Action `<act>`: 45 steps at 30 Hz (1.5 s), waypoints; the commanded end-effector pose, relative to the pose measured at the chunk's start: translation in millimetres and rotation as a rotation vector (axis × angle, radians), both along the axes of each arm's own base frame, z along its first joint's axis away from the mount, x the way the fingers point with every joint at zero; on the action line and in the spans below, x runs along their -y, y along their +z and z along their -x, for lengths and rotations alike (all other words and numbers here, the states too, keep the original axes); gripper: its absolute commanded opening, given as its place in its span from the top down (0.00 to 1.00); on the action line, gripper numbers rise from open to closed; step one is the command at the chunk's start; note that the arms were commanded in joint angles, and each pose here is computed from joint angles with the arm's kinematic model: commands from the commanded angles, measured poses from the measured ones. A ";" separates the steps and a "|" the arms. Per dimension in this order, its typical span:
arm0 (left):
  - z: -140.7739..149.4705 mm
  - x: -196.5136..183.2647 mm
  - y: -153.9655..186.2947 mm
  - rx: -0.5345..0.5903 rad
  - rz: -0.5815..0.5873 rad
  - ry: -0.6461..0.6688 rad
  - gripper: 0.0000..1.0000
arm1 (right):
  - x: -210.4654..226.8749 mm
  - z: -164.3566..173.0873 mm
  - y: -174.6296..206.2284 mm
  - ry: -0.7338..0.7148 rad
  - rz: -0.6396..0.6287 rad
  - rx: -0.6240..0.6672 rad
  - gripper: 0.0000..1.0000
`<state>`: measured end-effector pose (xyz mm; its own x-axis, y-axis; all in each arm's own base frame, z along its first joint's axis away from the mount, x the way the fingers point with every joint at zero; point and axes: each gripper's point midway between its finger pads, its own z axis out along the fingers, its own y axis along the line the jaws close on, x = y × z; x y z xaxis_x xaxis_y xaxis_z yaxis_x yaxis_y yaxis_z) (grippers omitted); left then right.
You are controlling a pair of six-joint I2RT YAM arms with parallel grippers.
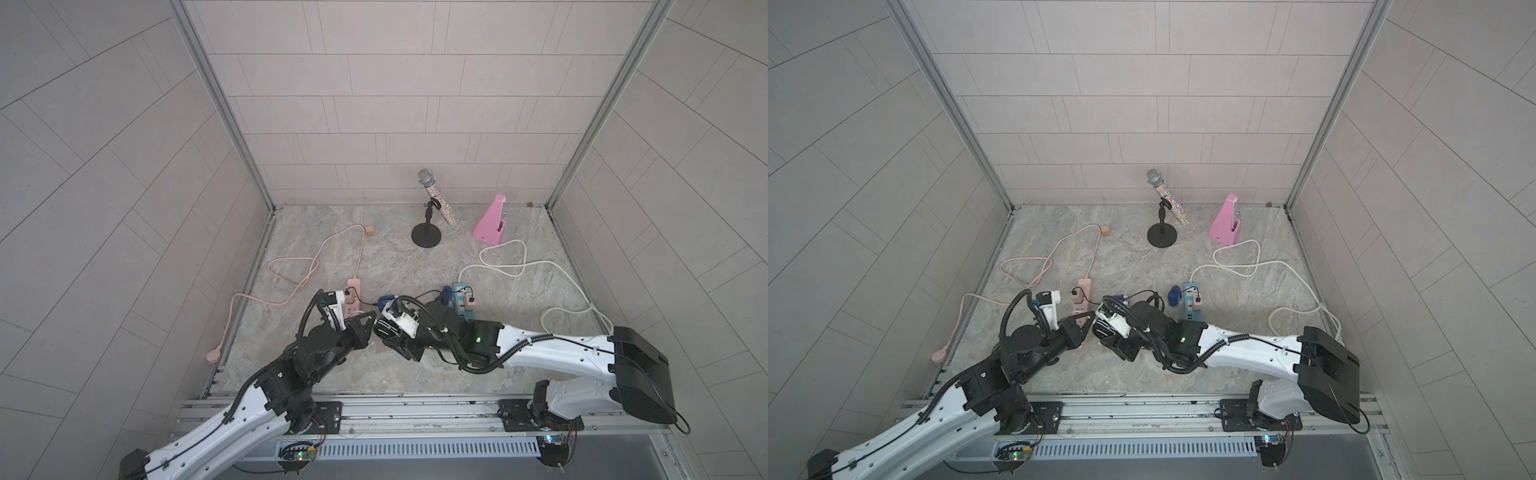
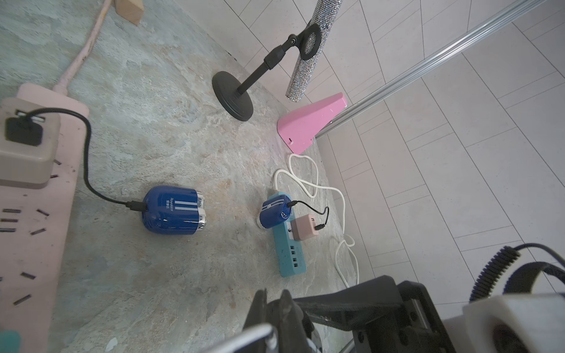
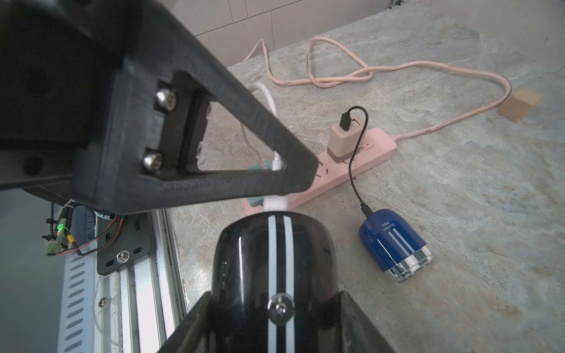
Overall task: Unplug the electric shaver
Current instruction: Remove the charging cable from the electric shaver, then place the charging cable at the center of the board, then place the electric shaver at the center of the board.
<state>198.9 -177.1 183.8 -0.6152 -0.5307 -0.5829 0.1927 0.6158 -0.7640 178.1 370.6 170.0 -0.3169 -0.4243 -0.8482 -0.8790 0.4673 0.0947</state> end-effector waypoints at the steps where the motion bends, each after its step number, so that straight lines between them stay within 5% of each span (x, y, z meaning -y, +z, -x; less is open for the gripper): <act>1: -17.8 -36.9 4.9 0.057 -0.080 0.195 1.00 | 23.7 10.3 -15.1 -0.034 0.059 -0.056 0.77; 16: -15.6 -50.4 5.6 0.072 -0.093 0.239 1.00 | 35.4 14.3 -28.9 -0.084 0.027 -0.090 0.77; 24: -15.1 -46.6 3.5 0.065 -0.096 0.220 1.00 | 53.5 2.5 -26.6 -0.152 0.109 -0.021 0.77; 35: -13.3 -27.2 -15.8 0.006 -0.141 0.127 1.00 | 73.6 -101.9 16.5 -0.395 0.244 0.003 0.76; 45: -9.5 -20.5 -16.6 0.002 -0.138 0.082 1.00 | 63.7 -190.2 -25.8 -0.479 0.455 -0.095 0.77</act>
